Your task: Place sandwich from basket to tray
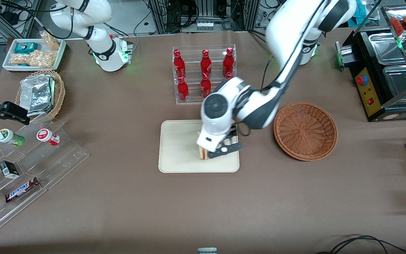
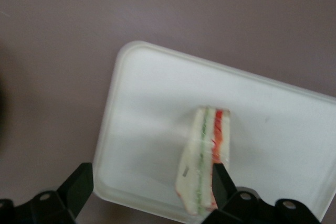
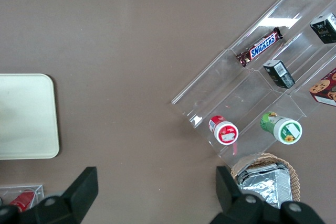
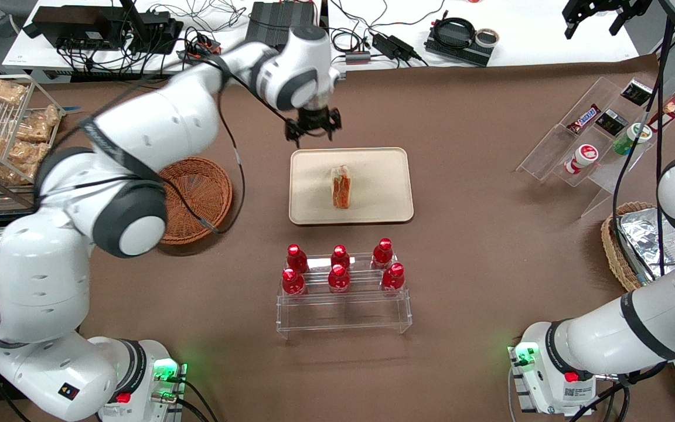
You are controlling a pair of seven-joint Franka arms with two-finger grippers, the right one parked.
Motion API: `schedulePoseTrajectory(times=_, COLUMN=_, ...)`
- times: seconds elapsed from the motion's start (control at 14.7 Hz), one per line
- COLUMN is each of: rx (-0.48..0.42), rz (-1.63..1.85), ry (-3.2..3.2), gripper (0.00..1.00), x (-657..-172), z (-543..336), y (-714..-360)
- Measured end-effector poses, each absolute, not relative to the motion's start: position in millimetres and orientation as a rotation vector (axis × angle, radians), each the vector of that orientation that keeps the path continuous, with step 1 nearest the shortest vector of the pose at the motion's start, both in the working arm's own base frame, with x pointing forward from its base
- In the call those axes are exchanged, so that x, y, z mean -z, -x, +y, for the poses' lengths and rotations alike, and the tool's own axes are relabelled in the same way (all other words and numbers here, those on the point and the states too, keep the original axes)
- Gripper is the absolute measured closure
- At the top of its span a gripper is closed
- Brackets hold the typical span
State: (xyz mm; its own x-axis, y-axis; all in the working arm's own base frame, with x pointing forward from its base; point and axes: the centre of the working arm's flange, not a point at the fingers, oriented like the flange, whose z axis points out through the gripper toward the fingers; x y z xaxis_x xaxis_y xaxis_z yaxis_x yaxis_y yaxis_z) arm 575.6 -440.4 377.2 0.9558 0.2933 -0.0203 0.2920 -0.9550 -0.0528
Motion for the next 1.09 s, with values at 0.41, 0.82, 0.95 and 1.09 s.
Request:
schedulePoseTrajectory(times=0.41, rx=-0.301, rz=-0.364, ry=3.000, gripper=0.00, x=-510.2, z=-244.9, y=-584.4)
schedulePoseTrajectory(times=0.82, rx=-0.410, rz=-0.266, ry=3.027, gripper=0.00, x=-573.8, z=-83.1, y=-576.7)
schedulePoseTrajectory(times=0.95, rx=-0.376, rz=-0.240, ry=3.052, gripper=0.00, x=-592.2, z=-51.3, y=-570.9)
schedulePoseTrajectory(times=1.09, rx=-0.338, rz=-0.242, ry=3.062, gripper=0.00, x=-609.0, z=-39.3, y=-561.2)
